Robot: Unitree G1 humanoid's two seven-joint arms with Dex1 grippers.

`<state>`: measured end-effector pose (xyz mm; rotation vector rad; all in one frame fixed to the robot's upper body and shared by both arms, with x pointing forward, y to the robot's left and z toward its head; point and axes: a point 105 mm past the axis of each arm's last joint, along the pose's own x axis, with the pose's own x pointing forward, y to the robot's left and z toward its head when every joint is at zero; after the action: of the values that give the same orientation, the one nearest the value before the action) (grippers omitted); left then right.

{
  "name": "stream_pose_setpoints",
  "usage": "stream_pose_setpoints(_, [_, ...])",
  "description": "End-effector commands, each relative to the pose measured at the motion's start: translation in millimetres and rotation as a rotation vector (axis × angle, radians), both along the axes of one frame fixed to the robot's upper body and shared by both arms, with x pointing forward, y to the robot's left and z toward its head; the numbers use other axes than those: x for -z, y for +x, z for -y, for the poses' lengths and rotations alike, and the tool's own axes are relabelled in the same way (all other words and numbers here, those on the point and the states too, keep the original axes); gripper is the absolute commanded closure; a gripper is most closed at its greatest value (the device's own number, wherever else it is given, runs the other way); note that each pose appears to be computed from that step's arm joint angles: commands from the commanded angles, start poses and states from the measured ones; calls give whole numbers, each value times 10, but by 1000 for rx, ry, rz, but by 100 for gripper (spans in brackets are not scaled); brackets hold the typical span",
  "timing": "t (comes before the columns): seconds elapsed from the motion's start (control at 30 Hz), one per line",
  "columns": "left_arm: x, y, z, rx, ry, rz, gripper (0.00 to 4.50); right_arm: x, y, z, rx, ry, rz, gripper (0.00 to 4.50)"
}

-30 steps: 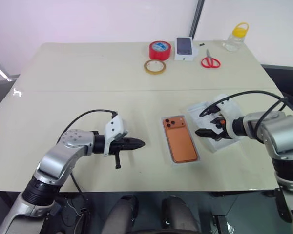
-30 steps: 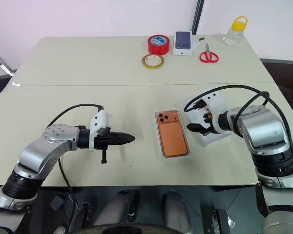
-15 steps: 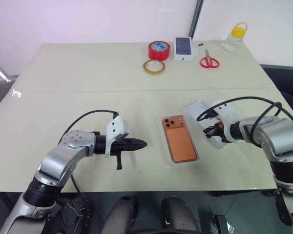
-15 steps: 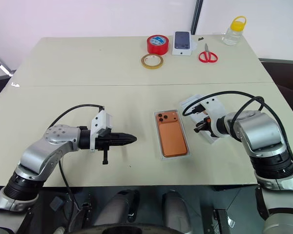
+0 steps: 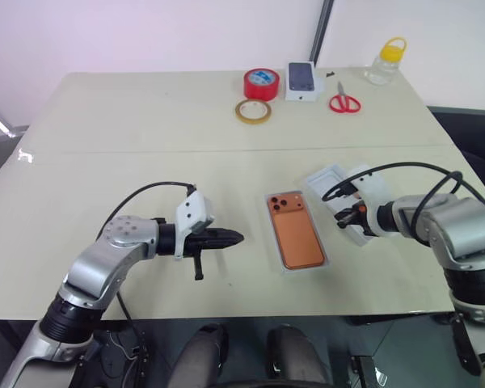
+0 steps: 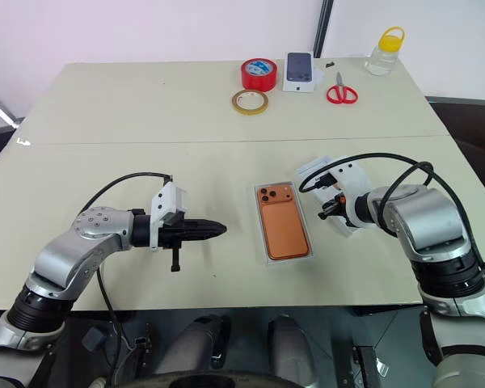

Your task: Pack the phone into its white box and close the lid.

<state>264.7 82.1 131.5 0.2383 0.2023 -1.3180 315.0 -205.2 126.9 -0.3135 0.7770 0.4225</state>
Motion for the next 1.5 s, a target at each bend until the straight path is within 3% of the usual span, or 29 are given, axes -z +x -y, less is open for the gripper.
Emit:
stream_pose_setpoints(0.03, [-108,37,-44,-25,-29,37,445,-215,47,-85,2,116,43,447])
stream_pose_setpoints(0.2, [-179,226,-307,-169,-68,40,445,-804,107,-294,-59,526,114,447])
stream_pose_setpoints(0.33, [-189,398,-477,-284,-82,55,445,-961,11,-596,-206,690,95,447])
stream_pose_setpoints(0.43, [-249,555,-605,-369,-112,73,445,-1103,-129,-1007,-367,895,13,447])
stream_pose_setpoints(0.6, [-283,658,-643,-409,-130,88,445,-1044,-416,-1467,-358,1098,-112,447])
stream_pose_setpoints(0.73, [-282,607,-485,-350,-124,97,445,-601,-528,-1694,-132,1172,-209,447])
stream_pose_setpoints(0.87, [-257,533,-323,-284,-116,92,445,-408,-541,-1709,79,1188,-248,447])
stream_pose_setpoints(1.0, [-215,419,-116,-192,-105,65,445,-268,-525,-1588,156,1106,-248,447])
stream_pose_setpoints(1.1, [-131,336,12,-122,-77,35,445,-396,-400,-1418,119,1065,-171,360])
stream_pose_setpoints(1.23, [-82,318,152,-78,-60,30,445,-594,-289,-1199,18,926,-82,163])
stream_pose_setpoints(1.5, [-29,298,513,-19,-54,4,445,-669,-72,-716,-28,487,98,163])
